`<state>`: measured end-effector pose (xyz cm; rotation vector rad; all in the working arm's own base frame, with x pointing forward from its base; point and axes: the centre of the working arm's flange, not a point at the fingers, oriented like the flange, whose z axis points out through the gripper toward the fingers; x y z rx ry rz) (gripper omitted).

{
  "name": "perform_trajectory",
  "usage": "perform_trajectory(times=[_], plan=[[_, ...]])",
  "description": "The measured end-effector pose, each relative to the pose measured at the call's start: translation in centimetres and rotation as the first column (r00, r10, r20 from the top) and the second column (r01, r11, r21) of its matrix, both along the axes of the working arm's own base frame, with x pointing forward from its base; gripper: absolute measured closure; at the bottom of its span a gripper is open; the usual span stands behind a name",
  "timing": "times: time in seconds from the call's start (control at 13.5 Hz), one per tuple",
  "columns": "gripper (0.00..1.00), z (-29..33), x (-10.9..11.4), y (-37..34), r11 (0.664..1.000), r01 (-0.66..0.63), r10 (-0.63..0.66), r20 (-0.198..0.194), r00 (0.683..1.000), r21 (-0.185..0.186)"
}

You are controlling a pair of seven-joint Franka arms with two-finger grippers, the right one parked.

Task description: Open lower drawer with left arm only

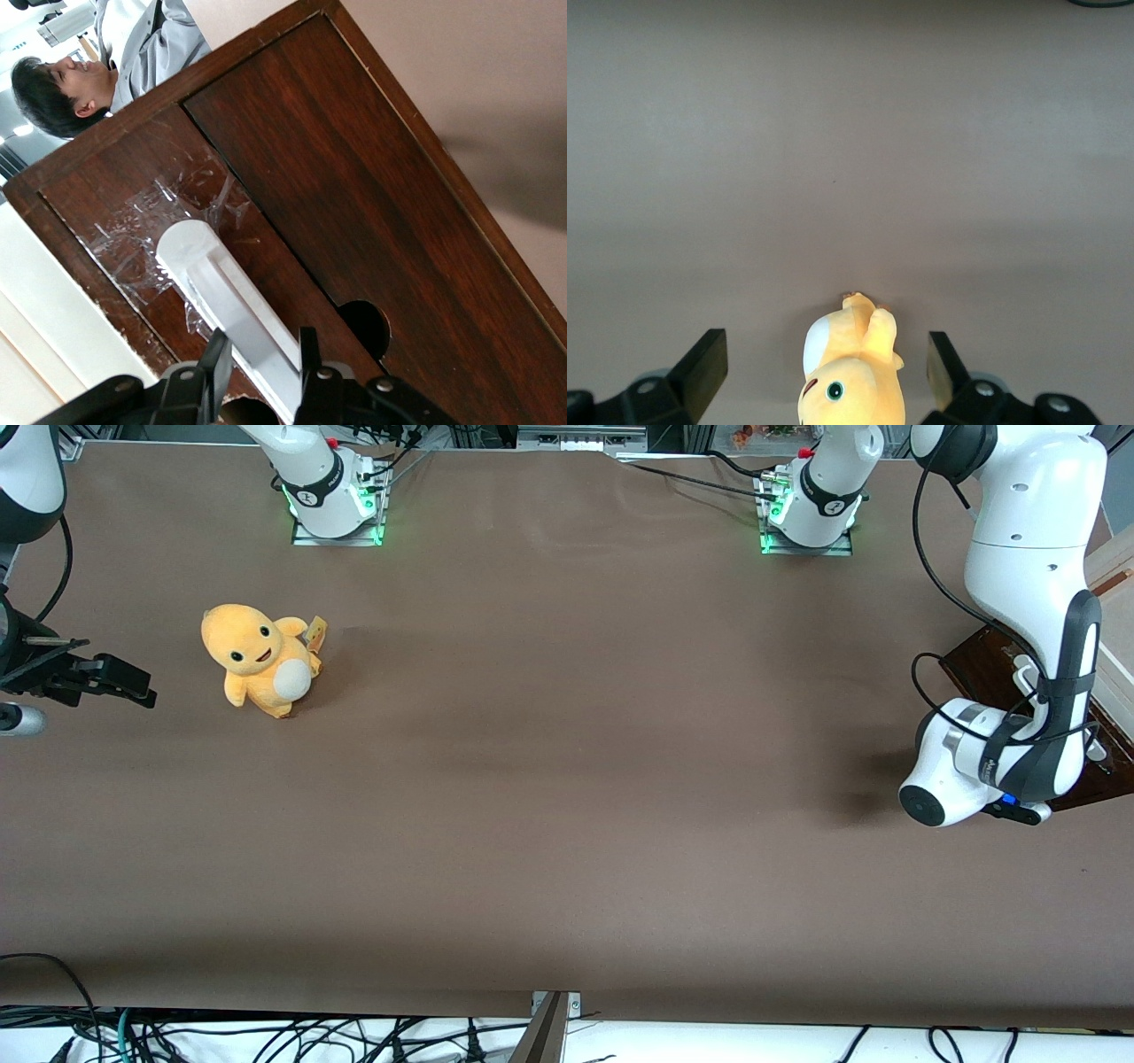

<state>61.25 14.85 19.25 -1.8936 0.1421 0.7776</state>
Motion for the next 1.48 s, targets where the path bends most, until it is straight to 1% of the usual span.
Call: perform_trajectory(times=[0.15, 0.44, 0.74, 0.96, 1.11, 1.41, 1.48], plan=[[0.66, 0.0, 0.0, 0.0, 1.000, -0.001, 0.001, 0.006, 1.000, 0.004], [0.66, -0.2, 0.2, -1.9, 1.000, 0.020, -0.020, -0.004, 1.000, 0.014], [0.66, -0.4, 0.7, -3.7, 0.999, 0.040, -0.040, -0.004, 0.999, 0.021], [0.66, -0.1, 1.4, -6.7, 0.998, 0.061, -0.060, 0.014, 0.998, 0.000], [0.66, 0.0, 1.5, -8.7, 0.997, 0.074, -0.074, 0.012, 0.997, -0.003], [0.66, 0.0, 1.6, -10.1, 0.996, 0.085, -0.085, 0.014, 0.996, -0.011], [0.59, -0.1, 1.5, -10.5, 0.997, 0.077, -0.077, 0.004, 0.997, -0.029]])
